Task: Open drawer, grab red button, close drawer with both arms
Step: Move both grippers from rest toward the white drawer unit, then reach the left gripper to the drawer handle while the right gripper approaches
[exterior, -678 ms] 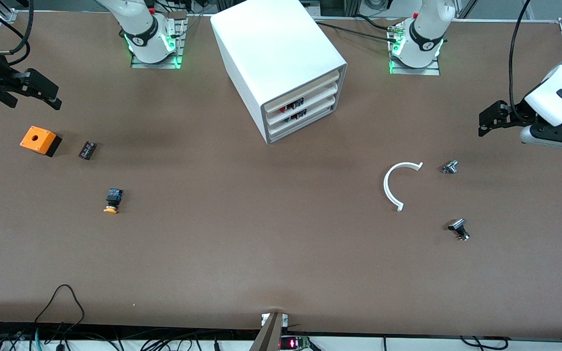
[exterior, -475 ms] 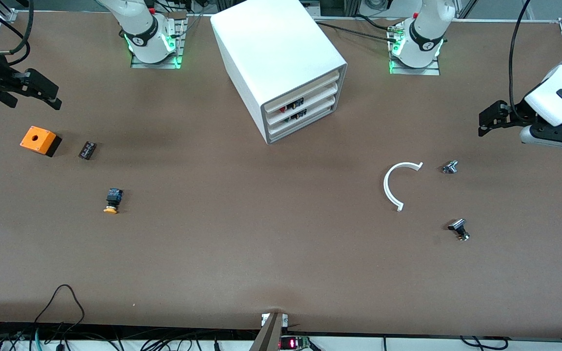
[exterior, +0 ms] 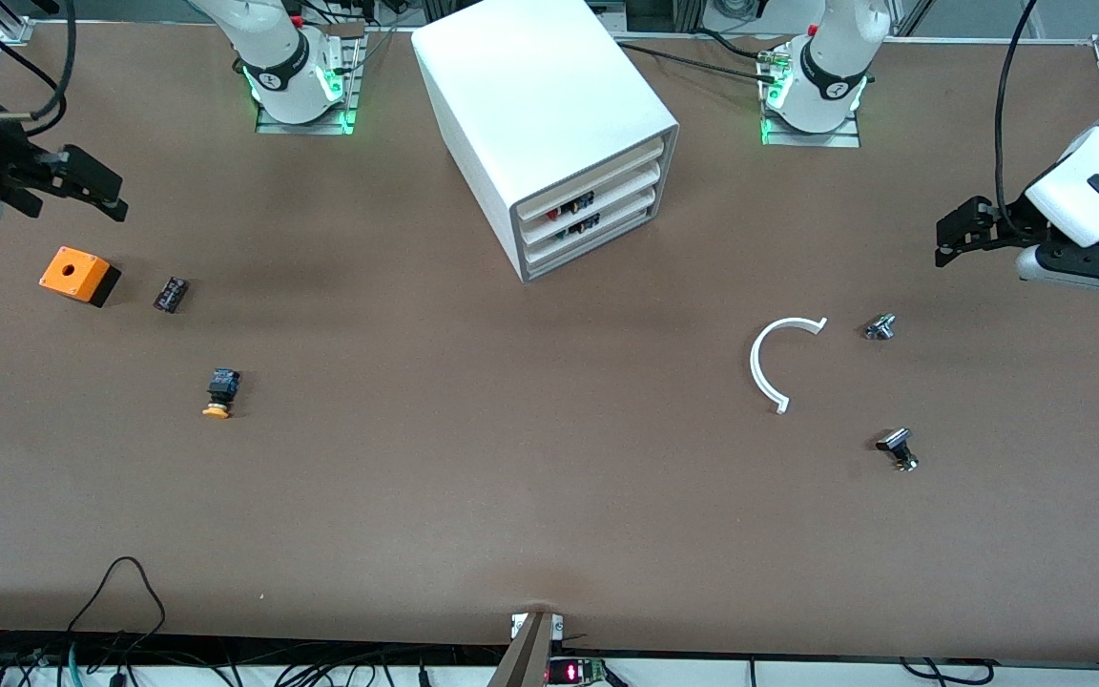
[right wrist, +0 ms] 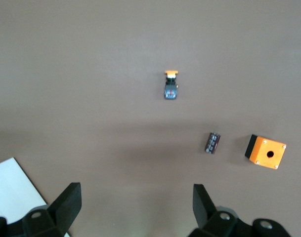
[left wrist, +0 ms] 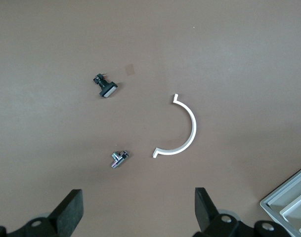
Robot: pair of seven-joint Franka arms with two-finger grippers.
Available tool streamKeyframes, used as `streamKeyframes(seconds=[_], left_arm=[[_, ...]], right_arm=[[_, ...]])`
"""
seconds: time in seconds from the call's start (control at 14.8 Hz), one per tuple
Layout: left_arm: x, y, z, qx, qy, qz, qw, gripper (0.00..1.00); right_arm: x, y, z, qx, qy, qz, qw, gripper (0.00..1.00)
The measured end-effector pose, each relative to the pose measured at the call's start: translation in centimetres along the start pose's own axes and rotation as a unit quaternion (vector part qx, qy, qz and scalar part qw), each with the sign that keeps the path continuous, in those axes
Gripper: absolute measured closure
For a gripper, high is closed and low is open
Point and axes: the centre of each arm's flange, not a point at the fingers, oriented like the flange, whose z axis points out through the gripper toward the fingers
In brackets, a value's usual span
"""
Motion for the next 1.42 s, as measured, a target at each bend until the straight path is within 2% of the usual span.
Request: streamKeyframes(seconds=[0.2, 0.34, 0.61, 0.81, 1.02, 1.22, 1.42], left_arm=[[0.0, 0.2, 0.0, 0.0, -0.002, 0.002, 1.0, 0.0], [-0.3, 1.1, 0.2, -0.004, -0.016, 0.009, 1.0, 0.0], [-1.4, 6.4, 1.3, -0.044, -0.075, 0.048, 0.995, 0.0], [-2.1, 8.8, 2.5, -0.096, -0.121, 0.061, 0.986, 0.0], [-2.2, 10.2, 4.9, -0.175, -0.176, 0.06, 0.967, 0.0], [-1.1, 11.5, 8.3, -0.271, -0.22, 0.054, 0.936, 0.0], [0.6, 12.9, 12.3, -0.354, -0.24, 0.062, 0.902, 0.0]], right_arm=[[1.1, -0.1, 2.2, -0.002, -0.023, -0.001, 1.0, 0.0], [1.6, -0.5, 3.4, -0.003, -0.034, -0.004, 0.999, 0.0], [2.8, -2.9, 6.1, -0.005, -0.051, -0.024, 0.998, 0.0], [3.9, -5.3, 8.3, -0.007, -0.053, -0.03, 0.998, 0.0], [4.7, -7.3, 10.2, -0.008, -0.053, -0.019, 0.998, 0.0], [4.8, -9.8, 11.4, 0.014, -0.061, 0.01, 0.998, 0.0], [5.2, -12.0, 12.9, 0.023, -0.062, 0.04, 0.997, 0.0]])
